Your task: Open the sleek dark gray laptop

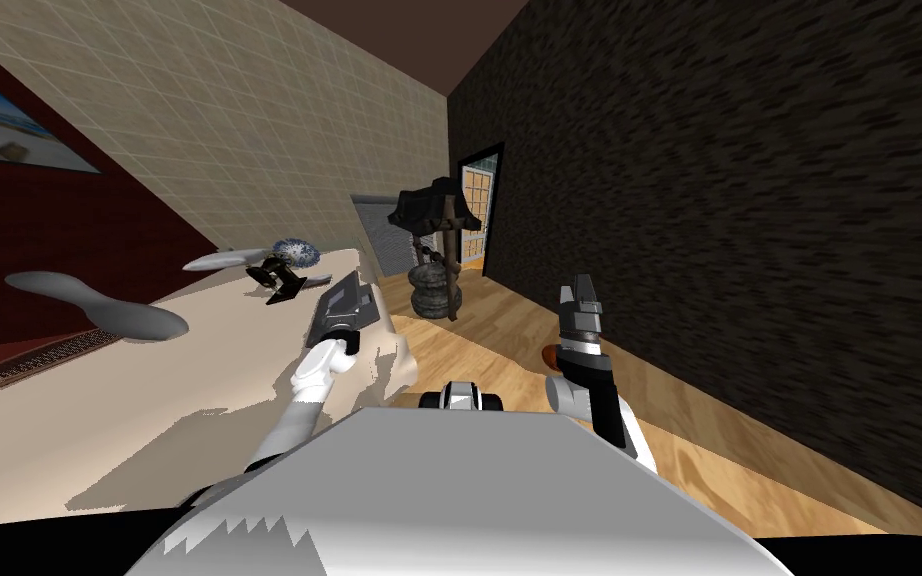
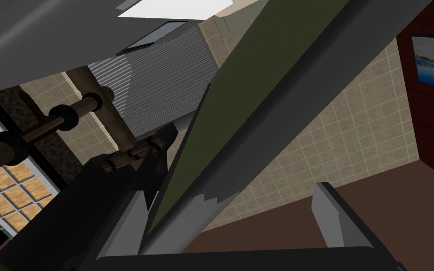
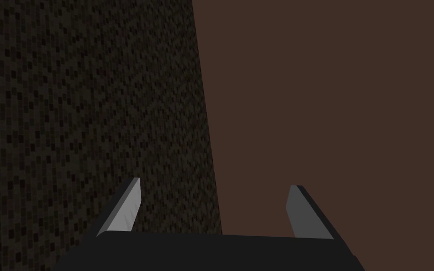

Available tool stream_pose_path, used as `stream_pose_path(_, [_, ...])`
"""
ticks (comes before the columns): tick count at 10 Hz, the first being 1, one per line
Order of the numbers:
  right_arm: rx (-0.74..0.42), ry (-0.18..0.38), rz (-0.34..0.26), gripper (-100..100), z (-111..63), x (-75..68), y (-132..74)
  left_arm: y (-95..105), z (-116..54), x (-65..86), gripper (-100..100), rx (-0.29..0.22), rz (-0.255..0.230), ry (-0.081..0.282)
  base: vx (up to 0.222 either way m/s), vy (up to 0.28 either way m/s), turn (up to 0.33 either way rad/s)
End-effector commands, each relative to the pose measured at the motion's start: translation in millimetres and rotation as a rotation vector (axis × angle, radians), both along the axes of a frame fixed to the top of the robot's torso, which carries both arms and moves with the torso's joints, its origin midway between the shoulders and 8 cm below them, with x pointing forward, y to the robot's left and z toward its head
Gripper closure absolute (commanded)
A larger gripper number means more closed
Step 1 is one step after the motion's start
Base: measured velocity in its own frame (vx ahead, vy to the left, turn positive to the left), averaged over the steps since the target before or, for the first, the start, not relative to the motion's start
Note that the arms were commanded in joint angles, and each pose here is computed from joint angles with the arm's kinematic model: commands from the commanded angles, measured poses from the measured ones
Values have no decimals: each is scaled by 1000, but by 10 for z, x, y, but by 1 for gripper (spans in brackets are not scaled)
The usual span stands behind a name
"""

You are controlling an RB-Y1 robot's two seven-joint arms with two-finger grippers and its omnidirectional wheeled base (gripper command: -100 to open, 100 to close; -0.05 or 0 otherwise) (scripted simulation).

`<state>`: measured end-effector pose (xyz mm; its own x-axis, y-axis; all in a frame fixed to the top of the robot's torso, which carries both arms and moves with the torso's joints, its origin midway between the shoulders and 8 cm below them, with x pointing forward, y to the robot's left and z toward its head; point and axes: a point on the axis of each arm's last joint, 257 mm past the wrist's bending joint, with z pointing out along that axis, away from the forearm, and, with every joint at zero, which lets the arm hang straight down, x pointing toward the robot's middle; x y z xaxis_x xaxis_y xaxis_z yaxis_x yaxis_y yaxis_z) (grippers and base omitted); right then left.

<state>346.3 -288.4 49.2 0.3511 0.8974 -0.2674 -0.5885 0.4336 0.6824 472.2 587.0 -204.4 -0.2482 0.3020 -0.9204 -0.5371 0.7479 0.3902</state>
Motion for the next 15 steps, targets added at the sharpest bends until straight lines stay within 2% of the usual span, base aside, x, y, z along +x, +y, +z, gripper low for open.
stream_pose_path(1, [0,0,0,0,0,0,0,228,195,132,-100,19,-2,3,-47,-106,0])
stream_pose_path(3, [0,0,0,0,0,0,0,415,359,208,-100,21,1,-1,-27,-102,-6])
stream_pose_path(4, [0,0,0,0,0,0,0,413,350,208,-100,10,0,-5,-21,-62,1])
stream_pose_path(5, [0,0,0,0,0,0,0,508,445,241,-100,18,3,-5,-26,-60,-5])
stream_pose_path(6, [0,0,0,0,0,0,0,508,441,241,-100,13,3,-7,-17,-45,-2])
stream_pose_path(7, [0,0,0,0,0,0,0,604,538,271,-100,16,6,-10,-22,-52,-2])
stream_pose_path(9, [0,0,0,0,0,0,0,594,525,279,-100,15,5,-10,-10,-30,0])
stream_pose_path(10, [0,0,0,0,0,0,0,597,529,278,0,16,5,-10,0,0,0])
stream_pose_path(15, [0,0,0,0,0,0,-1,597,528,278,0,16,5,-10,0,0,0])
